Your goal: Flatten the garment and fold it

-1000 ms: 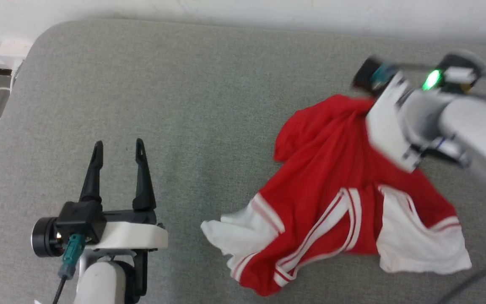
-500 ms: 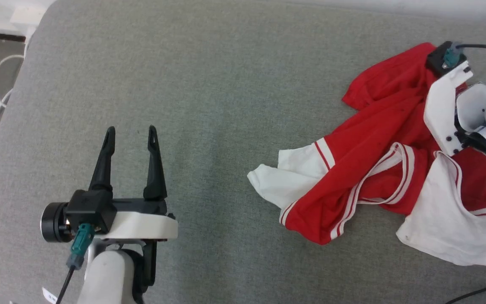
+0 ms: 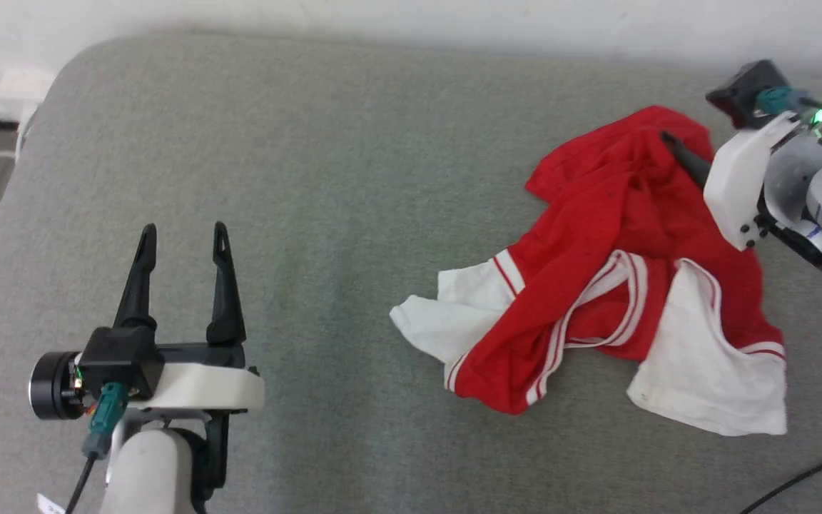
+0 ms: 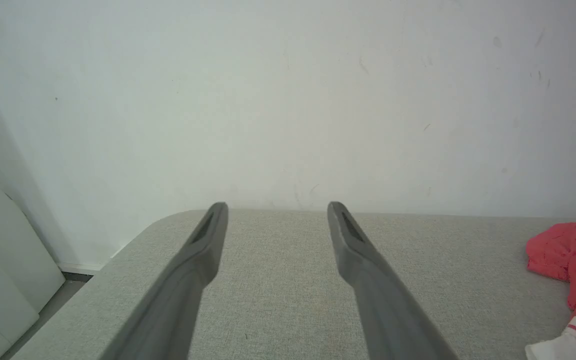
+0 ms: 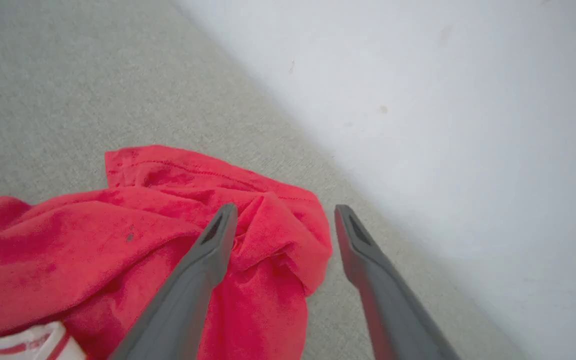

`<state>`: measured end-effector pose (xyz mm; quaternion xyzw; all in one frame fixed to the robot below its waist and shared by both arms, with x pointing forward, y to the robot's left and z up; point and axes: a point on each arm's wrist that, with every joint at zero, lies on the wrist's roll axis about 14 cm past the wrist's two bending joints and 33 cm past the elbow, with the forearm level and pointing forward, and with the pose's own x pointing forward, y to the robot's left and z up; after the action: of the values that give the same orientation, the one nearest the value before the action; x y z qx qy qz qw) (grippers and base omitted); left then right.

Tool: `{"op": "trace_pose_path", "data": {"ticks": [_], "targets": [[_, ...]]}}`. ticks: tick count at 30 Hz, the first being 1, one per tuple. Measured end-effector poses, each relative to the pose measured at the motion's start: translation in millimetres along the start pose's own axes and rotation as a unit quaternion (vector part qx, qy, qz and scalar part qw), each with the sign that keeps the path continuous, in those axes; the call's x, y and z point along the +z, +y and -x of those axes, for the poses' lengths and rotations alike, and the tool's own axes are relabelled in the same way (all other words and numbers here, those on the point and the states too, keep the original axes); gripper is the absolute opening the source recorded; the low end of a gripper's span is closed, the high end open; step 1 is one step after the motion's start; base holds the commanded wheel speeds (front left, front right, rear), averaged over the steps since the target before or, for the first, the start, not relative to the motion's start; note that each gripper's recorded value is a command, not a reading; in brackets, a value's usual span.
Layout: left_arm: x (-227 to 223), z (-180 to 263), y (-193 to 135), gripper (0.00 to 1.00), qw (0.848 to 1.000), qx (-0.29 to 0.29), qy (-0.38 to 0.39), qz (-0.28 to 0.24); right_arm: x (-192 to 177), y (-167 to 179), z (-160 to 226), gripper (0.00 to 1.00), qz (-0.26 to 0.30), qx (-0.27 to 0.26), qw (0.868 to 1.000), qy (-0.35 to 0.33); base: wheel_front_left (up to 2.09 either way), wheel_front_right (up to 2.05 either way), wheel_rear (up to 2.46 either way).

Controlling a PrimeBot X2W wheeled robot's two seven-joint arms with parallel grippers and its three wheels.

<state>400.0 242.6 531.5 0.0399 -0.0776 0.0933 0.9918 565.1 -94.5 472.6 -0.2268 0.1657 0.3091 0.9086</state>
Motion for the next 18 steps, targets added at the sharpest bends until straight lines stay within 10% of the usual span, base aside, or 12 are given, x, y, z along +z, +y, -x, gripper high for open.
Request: {"op": "trace_pose_path", "data": {"ticks": [8, 18], "targets": [[24, -12, -23, 1.00, 0.996, -0.076, -0.038, -0.003, 47, -35, 61, 1.00, -0.025, -0.077, 0.985, -0.152, 0.00, 0.00, 0.00], [47, -50, -67, 1.00, 0.981, -0.182, -0.047, -0.044, 74, -37, 160, 1.00, -0.083, -0.179, 0.929, -0.314, 0.00, 0.00, 0.00]]}}
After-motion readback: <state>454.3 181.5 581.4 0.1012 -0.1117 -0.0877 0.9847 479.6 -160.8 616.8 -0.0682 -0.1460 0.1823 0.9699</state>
